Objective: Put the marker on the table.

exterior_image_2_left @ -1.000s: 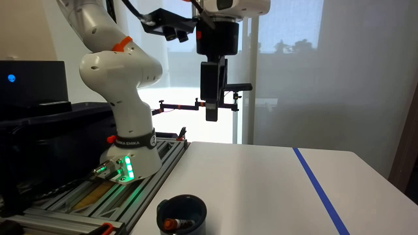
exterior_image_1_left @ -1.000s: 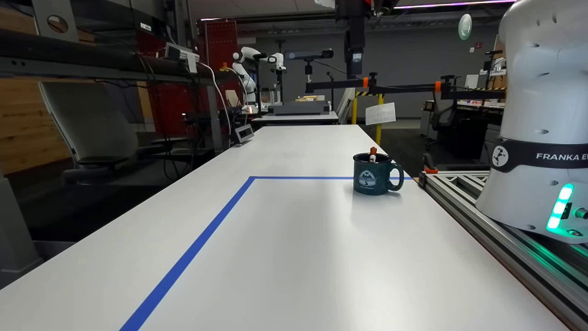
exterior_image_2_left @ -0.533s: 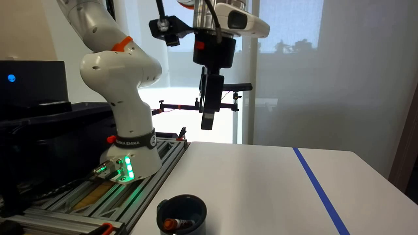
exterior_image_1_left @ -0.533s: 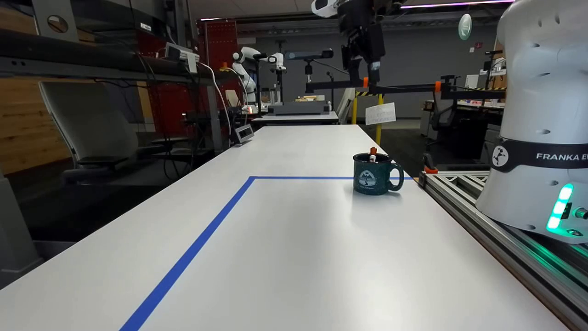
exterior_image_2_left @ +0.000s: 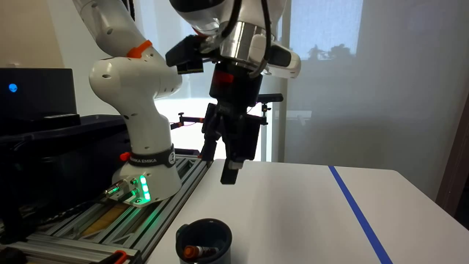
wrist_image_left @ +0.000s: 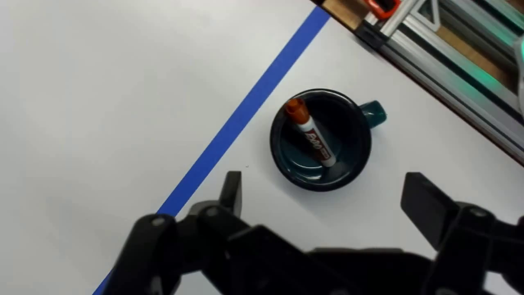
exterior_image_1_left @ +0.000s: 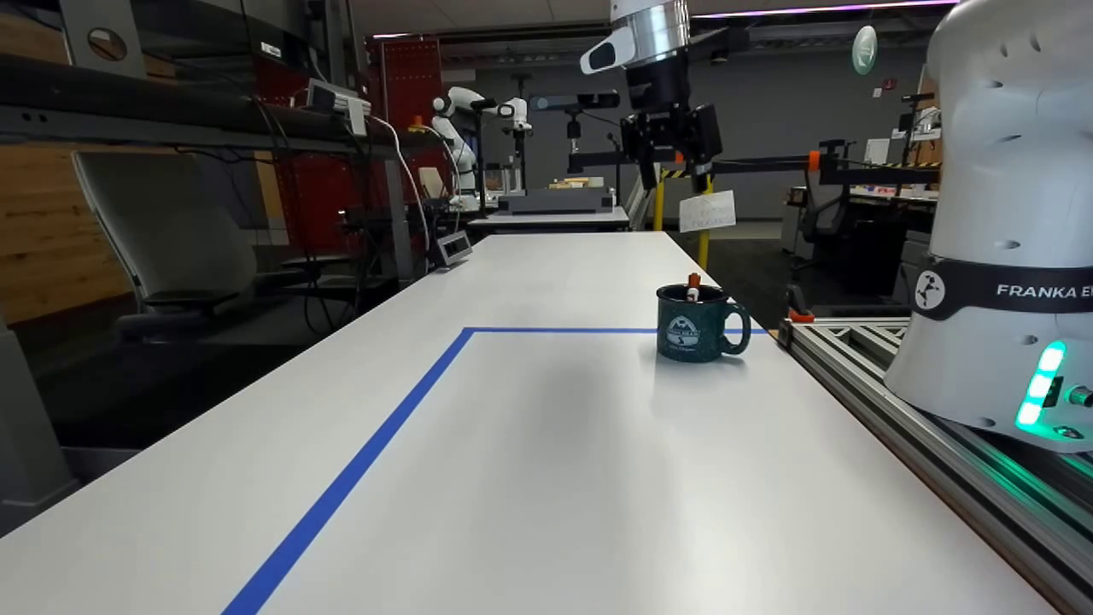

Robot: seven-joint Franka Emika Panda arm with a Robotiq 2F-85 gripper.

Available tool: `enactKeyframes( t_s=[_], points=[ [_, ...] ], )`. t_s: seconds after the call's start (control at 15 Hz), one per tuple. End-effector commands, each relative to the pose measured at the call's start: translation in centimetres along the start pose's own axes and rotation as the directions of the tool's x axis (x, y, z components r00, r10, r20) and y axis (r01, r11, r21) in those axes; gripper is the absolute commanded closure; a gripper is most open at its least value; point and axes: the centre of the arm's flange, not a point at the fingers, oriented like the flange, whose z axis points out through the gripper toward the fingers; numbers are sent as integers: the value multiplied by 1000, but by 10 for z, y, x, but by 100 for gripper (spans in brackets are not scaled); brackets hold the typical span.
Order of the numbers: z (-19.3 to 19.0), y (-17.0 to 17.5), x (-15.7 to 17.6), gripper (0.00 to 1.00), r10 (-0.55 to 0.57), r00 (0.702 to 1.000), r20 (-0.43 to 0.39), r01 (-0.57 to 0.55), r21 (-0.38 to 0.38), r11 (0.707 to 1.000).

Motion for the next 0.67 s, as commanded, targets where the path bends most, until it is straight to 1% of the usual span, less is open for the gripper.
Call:
enactKeyframes(
  t_s=[0.0,0.13,0.27,0.4,0.47,0.53,0.6],
  points=[
    [35,9,-2,0,-88,996,10,89,-76,993],
    [44,11,1,0,-112,994,6,112,-98,989],
    [51,10,4,0,-128,992,9,129,-91,988],
    [56,3,3,0,-145,988,51,146,-27,989],
    [56,-1,3,0,-134,986,96,132,20,991],
    [49,18,11,0,-120,992,42,121,-18,993],
    [51,17,12,0,-123,991,51,123,-7,992]
  ],
)
